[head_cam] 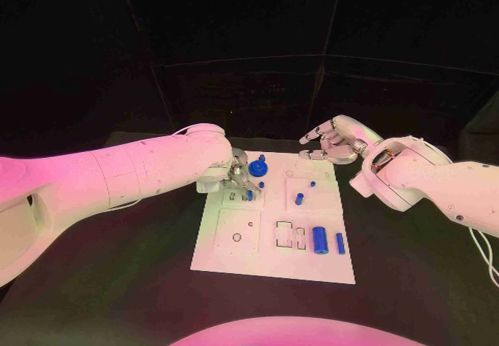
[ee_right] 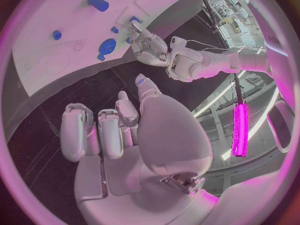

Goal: Assemble the parts on the task board

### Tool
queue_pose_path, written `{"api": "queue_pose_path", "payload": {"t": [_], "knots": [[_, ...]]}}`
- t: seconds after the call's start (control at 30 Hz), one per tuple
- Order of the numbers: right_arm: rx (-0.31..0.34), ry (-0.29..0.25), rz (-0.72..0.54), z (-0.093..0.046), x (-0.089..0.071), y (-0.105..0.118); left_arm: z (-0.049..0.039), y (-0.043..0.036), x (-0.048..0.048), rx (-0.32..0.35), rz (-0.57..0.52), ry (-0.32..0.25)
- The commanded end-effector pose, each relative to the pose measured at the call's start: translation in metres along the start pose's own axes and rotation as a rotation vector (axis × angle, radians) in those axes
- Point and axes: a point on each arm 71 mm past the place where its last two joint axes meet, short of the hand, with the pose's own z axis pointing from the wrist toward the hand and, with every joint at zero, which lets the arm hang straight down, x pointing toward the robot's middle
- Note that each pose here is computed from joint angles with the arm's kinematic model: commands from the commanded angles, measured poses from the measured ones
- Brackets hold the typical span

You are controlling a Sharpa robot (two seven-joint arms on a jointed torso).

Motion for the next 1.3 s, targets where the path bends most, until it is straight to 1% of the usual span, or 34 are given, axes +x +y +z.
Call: {"api": "queue_pose_path", "payload": {"t": [0.03, 0.67, 0.93, 1.1, 1.2, 1.3], "knots": [[-0.004, -0.001, 0.000, 0.001, -0.001, 0.001, -0.0003, -0.0015, 0.0006, -0.002, 0.008, 0.009], [-0.005, 0.002, 0.002, 0.003, 0.001, 0.002, -0.0006, -0.0042, 0.0026, 0.018, -0.005, 0.029], [-0.006, 0.003, 0.003, 0.003, 0.001, 0.001, -0.0021, -0.0011, 0.0032, 0.023, -0.035, 0.031], [-0.006, 0.002, 0.004, 0.004, 0.001, 0.001, -0.0039, 0.0010, 0.0030, 0.035, -0.059, 0.016], [-0.006, 0.001, 0.005, 0.004, 0.001, 0.001, -0.0054, 0.0028, 0.0023, 0.042, -0.087, -0.004], [-0.003, -0.001, 0.005, 0.003, 0.000, 0.000, -0.0076, 0.0064, 0.0013, 0.042, -0.118, -0.034]]}}
